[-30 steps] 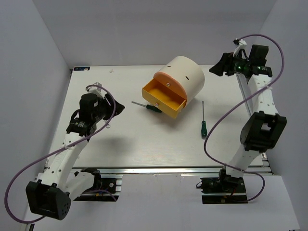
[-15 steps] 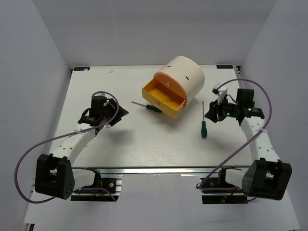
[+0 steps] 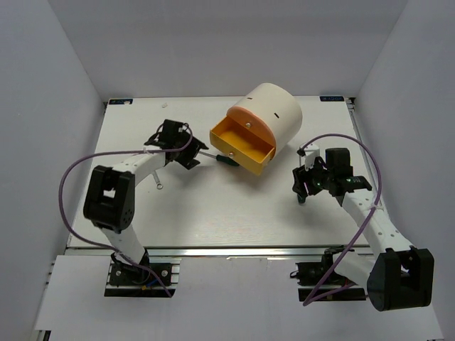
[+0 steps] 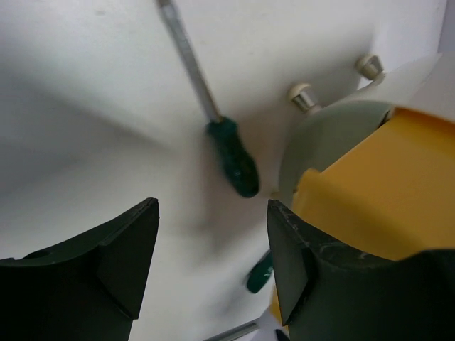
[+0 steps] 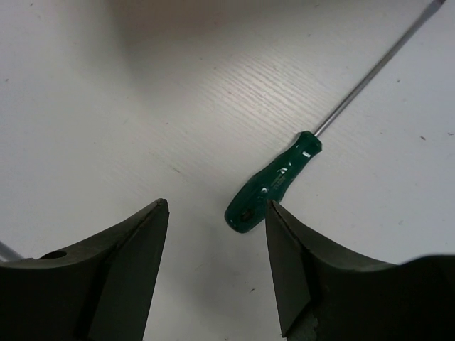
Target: Sort the tools into containers
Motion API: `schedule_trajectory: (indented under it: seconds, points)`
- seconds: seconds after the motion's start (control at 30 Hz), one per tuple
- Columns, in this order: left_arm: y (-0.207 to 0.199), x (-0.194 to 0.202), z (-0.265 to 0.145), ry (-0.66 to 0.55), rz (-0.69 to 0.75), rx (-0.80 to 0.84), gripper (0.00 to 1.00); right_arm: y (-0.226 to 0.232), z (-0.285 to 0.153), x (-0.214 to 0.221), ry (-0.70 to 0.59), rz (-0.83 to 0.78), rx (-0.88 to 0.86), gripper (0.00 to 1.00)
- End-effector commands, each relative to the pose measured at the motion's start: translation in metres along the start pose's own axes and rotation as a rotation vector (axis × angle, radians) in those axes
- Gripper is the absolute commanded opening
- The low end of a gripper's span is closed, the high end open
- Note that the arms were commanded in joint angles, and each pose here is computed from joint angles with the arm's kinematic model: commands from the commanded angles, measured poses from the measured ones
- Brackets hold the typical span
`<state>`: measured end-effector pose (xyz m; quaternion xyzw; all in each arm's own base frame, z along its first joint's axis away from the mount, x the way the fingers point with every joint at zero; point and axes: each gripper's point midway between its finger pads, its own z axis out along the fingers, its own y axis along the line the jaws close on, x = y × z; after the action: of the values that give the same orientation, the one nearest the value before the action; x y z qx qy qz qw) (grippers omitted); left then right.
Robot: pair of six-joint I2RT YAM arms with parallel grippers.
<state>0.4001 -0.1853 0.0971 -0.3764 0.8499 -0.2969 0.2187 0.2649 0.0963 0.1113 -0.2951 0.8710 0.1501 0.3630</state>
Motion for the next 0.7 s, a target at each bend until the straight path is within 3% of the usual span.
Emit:
schedule_trajectory:
  seconds: [0.0, 0.3, 0.67]
  points:
    - [-0.03, -0.006, 0.003, -0.023, -0.107, -0.041, 0.72, -0.012, -0.002, -0.015, -0.055, -0.009, 0.072, 0.63]
    - [-0.01, -0.013, 0.029, -0.026, -0.26, -0.285, 0.68, -0.012, -0.003, -0.016, -0.089, 0.0, 0.086, 0.64]
    - [-0.014, -0.013, 0.071, 0.02, -0.294, -0.305, 0.68, -0.011, -0.003, -0.017, -0.111, 0.002, 0.082, 0.64]
